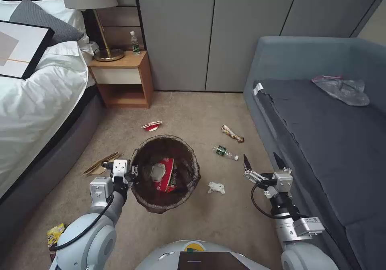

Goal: Pick up the trash bin, then pick up the garbage from the floor and place it into the trash bin.

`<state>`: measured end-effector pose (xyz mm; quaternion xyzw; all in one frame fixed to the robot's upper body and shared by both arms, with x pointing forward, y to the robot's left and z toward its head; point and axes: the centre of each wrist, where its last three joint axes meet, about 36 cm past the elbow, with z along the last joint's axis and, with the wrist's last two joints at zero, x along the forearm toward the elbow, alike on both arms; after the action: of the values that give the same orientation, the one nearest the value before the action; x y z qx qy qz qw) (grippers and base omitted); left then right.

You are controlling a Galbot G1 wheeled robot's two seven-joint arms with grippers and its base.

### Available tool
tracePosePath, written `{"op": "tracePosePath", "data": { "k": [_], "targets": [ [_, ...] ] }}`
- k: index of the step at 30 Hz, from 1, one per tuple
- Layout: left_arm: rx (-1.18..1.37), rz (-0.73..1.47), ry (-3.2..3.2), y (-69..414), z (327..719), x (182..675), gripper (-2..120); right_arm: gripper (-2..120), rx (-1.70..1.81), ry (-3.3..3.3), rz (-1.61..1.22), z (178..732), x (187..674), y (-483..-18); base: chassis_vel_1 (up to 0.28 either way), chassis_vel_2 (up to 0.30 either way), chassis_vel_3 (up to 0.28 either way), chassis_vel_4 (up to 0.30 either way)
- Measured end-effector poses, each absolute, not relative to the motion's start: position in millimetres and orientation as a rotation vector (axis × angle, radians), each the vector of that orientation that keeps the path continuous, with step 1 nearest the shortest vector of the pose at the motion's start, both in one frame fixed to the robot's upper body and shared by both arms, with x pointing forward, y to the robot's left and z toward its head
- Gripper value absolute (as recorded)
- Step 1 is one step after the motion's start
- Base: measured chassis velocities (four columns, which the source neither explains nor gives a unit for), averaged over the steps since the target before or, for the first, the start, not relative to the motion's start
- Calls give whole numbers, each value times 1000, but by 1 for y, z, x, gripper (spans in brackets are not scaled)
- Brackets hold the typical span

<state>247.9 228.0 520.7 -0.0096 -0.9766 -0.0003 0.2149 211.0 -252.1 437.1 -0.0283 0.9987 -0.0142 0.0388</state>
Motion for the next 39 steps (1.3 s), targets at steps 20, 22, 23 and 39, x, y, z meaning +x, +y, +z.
{"op": "tracePosePath", "data": {
  "k": [20, 22, 23, 39],
  "targets": [
    [-23, 6, -2706, 228, 522, 245, 2, 100, -213, 3230, -21, 427, 239, -275, -15, 10, 13, -6],
    [-24, 7, -2705, 228, 522, 245, 2, 100, -243, 3269, -34, 419, 249, -278, 0, 0, 0, 0],
    [-24, 7, -2705, 228, 522, 245, 2, 100, -243, 3269, -34, 419, 249, -278, 0, 0, 0, 0],
    [-24, 0, -2703, 230, 522, 245, 2, 100, -481, 3550, -54, 349, 282, -272, 0, 0, 0, 0]
  ]
}}
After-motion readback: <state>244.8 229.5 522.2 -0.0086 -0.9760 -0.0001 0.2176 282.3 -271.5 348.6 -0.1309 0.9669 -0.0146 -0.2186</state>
